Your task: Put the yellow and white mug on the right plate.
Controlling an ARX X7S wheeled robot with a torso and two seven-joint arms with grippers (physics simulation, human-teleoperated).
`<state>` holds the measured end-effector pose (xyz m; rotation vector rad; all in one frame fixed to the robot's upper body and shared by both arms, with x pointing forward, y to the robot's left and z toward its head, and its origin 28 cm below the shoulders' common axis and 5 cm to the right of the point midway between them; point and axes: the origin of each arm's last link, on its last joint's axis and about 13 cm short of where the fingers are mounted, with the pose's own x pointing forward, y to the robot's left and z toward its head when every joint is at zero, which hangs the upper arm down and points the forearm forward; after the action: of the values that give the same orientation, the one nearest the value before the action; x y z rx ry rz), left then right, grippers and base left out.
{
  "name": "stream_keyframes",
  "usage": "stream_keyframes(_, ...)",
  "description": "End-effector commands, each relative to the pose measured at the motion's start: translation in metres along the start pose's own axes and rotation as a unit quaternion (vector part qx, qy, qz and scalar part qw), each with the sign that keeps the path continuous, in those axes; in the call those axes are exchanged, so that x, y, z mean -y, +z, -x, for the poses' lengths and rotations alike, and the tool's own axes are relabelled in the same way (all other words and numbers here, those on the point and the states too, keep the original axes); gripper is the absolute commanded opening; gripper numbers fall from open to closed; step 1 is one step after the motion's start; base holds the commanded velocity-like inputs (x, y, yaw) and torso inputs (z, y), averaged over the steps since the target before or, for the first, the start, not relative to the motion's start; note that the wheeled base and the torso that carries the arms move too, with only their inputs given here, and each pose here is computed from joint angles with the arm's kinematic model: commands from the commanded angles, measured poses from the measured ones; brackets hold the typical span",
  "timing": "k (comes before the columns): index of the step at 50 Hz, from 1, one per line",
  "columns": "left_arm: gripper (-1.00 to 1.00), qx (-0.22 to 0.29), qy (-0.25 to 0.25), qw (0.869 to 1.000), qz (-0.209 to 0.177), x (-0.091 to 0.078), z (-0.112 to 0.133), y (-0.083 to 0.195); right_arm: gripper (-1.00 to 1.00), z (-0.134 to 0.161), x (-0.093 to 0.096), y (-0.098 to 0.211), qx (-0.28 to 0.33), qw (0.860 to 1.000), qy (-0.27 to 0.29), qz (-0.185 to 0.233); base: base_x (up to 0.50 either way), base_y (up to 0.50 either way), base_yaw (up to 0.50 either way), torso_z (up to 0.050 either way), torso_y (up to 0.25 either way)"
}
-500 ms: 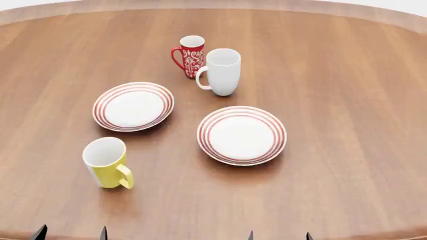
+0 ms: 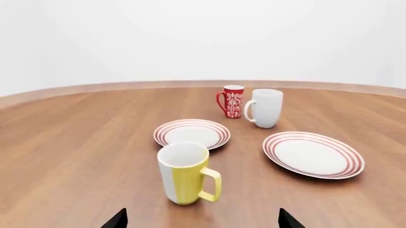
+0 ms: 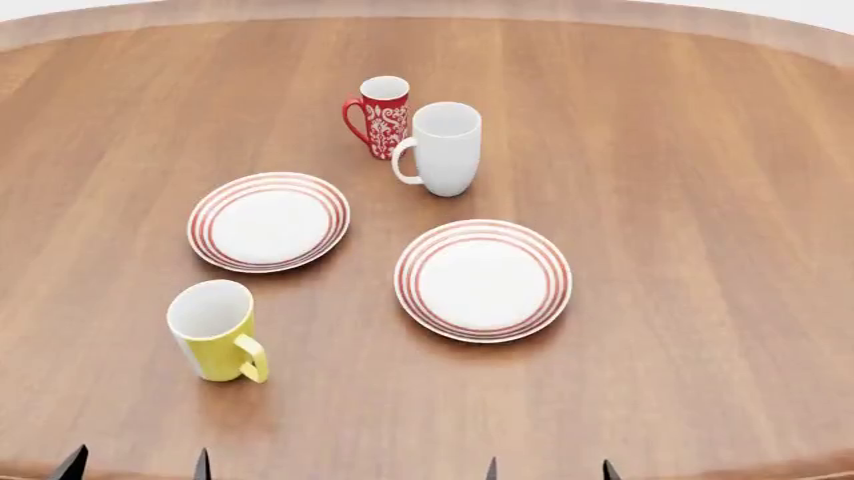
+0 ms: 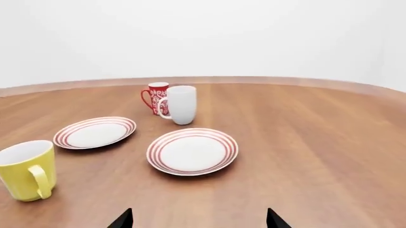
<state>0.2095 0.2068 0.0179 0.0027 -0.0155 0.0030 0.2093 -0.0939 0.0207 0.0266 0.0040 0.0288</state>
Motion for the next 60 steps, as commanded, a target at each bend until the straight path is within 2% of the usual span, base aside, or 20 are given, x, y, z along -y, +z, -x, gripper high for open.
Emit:
stream_keyframes(1, 1.00, -0.002, -0.001, 1.000, 0.002, -0.0004, 0.0000, 0.0001, 1.00, 0.0011, -0.0004, 0.0035, 0.007, 1.000, 0.012, -0.014, 0.00, 0.00, 0.00, 0.000, 0.000)
stream_keyframes(2, 1.00, -0.001, -0.001, 1.000, 0.002, -0.0004, 0.0001, 0.0002, 1.00, 0.0013, -0.0004, 0.0035, 0.007, 1.000, 0.014, -0.016, 0.00, 0.00, 0.00, 0.000, 0.000)
stream_keyframes(3, 1.00, -0.002, -0.009, 1.000, -0.005, 0.0007, 0.0011, -0.0009, 1.00, 0.0018, -0.0013, 0.0022, 0.012, 1.000, 0.023, 0.000, 0.00, 0.50, 0.00, 0.000, 0.000)
stream_keyframes(19, 1.00, -0.002, -0.011, 1.000, -0.006, 0.0006, 0.0012, -0.0015, 1.00, 0.0006, -0.0006, 0.0013, 0.012, 1.000, 0.017, -0.011, 0.00, 0.03, 0.00, 0.000, 0.000)
stream_keyframes(26, 1.00, -0.003, -0.013, 1.000, -0.006, 0.0007, 0.0013, -0.0018, 1.00, 0.0009, -0.0015, 0.0004, 0.014, 1.000, 0.020, 0.000, 0.00, 0.00, 0.00, 0.000, 0.000)
stream_keyframes(52, 1.00, -0.005, -0.012, 1.000, -0.009, 0.0004, 0.0006, -0.0042, 1.00, 0.0012, -0.0019, 0.0014, 0.016, 1.000, 0.018, 0.006, 0.00, 0.50, 0.00, 0.000, 0.000)
stream_keyframes(60, 1.00, -0.005, -0.013, 1.000, -0.010, 0.0004, 0.0009, -0.0044, 1.00, -0.0006, -0.0018, 0.0001, 0.007, 1.000, 0.011, 0.017, 0.00, 0.03, 0.00, 0.000, 0.000)
